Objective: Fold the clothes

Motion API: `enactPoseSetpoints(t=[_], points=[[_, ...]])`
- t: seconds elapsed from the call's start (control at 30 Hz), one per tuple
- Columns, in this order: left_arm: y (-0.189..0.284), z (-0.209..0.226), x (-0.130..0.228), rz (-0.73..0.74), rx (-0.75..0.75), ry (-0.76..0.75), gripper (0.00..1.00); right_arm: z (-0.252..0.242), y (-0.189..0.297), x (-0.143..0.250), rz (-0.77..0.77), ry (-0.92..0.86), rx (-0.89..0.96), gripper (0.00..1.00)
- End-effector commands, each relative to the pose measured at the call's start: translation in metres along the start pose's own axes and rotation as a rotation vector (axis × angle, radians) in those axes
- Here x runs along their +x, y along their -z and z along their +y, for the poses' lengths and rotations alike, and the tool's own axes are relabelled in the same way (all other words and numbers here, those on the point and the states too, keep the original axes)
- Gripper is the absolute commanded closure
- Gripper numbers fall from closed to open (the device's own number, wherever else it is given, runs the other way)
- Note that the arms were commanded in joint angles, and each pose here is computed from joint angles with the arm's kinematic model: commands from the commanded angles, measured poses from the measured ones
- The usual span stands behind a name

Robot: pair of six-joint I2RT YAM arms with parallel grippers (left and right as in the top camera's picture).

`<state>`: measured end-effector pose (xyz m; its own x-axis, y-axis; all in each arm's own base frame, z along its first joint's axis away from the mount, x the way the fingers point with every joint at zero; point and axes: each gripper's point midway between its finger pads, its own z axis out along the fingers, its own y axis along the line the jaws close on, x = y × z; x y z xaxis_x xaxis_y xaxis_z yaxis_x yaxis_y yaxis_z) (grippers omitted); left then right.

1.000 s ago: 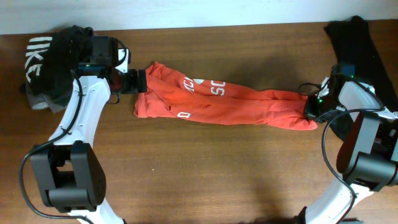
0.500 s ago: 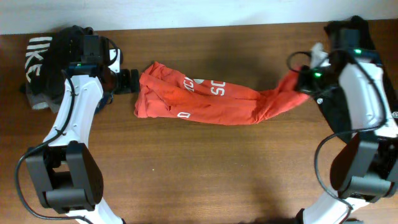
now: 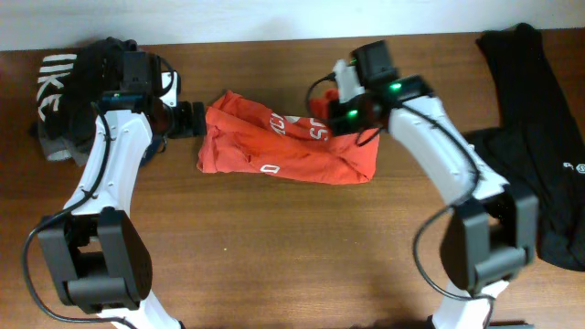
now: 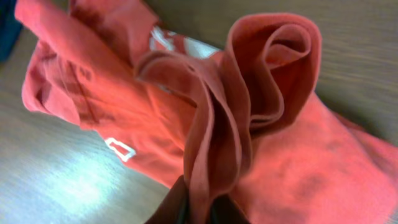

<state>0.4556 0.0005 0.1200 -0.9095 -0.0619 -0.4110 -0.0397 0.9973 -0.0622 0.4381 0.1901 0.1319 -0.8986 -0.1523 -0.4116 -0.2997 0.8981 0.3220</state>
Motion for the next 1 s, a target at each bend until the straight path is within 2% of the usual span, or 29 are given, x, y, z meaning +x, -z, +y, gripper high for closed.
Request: enactPoseSetpoints(t=[0.0,0.03,0.07,0.13,0.17,0.3,0.6,0.83,0.97], points=[[0.02,-0.001,-0.014,-0.057,0.008,-0.019,0.01,0.015,-0.036,0.013,0.06,-0.011,-0.001,0.72],[0.02,-0.001,-0.014,-0.057,0.008,-0.019,0.01,0.02,-0.043,0.016,0.074,-0.001,-0.005,0.66],[0.02,-0.001,-0.014,-0.057,0.008,-0.019,0.01,0.028,-0.05,0.021,0.091,0.014,-0.011,0.45],[0.02,-0.001,-0.014,-0.057,0.008,-0.019,0.01,0.041,-0.055,0.027,0.105,0.051,-0.021,0.25],[0.02,-0.001,-0.014,-0.057,0.008,-0.019,0.01,0.045,-0.054,0.027,0.101,0.065,-0.018,0.22],[0.02,-0.004,-0.014,-0.057,0.022,-0.02,0.01,0.048,-0.036,0.012,0.062,0.068,-0.021,0.21],[-0.002,-0.042,-0.01,-0.041,0.255,-0.175,0.01,0.007,0.044,-0.025,0.026,-0.018,0.035,0.19],[-0.044,-0.06,0.002,-0.019,0.454,-0.312,0.01,-0.038,0.07,-0.022,0.048,-0.103,0.081,0.19],[-0.07,-0.048,0.014,0.018,0.46,-0.328,0.01,-0.046,0.074,-0.017,0.067,-0.112,0.089,0.19]])
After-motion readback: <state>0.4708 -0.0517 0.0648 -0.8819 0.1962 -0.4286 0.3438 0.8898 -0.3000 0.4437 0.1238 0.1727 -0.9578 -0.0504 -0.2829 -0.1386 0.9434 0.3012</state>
